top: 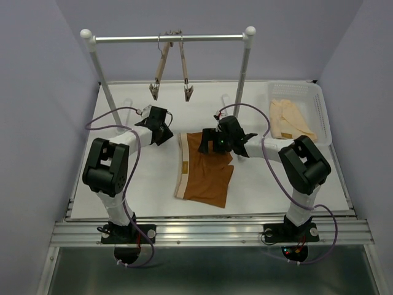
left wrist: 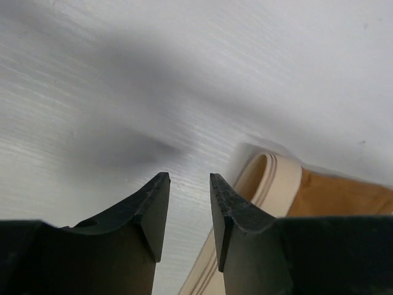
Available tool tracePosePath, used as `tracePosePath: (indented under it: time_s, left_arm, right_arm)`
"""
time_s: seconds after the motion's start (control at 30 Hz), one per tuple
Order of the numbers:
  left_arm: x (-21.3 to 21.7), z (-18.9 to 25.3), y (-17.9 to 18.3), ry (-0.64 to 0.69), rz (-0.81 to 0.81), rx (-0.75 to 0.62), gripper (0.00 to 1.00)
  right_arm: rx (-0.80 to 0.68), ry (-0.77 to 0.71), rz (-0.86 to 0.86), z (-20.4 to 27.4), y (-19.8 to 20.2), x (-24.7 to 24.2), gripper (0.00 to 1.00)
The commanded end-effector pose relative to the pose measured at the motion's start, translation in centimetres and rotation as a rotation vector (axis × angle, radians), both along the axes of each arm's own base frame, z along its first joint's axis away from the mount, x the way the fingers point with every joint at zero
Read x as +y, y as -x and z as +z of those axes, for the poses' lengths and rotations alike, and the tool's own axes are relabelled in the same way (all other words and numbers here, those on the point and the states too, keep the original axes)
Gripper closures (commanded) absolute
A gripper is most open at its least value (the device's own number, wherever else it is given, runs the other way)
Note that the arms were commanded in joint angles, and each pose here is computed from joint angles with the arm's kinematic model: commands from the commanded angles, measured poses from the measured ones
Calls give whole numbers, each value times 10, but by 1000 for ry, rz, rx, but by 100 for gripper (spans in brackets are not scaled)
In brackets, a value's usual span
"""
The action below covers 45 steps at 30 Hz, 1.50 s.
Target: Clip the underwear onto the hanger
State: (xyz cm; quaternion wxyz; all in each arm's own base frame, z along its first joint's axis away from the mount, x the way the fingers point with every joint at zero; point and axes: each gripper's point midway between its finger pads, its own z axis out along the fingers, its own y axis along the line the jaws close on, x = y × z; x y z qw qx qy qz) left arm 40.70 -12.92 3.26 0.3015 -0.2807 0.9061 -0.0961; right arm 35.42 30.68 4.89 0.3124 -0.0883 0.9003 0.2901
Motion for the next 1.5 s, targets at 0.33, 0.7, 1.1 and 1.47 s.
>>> tracePosePath:
  time_s: [0.33,0.7,1.1,1.47]
  left_arm:
    - [-107,62,110,27,-458,-98,1]
    - [-133,3,189,130,-573,76,1]
    - [-114,-29,150,60,-534,125,3]
    - [-117,34,105,28,-574,-68,1]
  right_arm:
    - [-21,38,-86,50,-6,-17,0]
    - [62,96,-68,6,-13,-14,0]
    - [75,198,-272,-28,-67,-51,0]
    - [-13,132,-137,10,-94,-29,0]
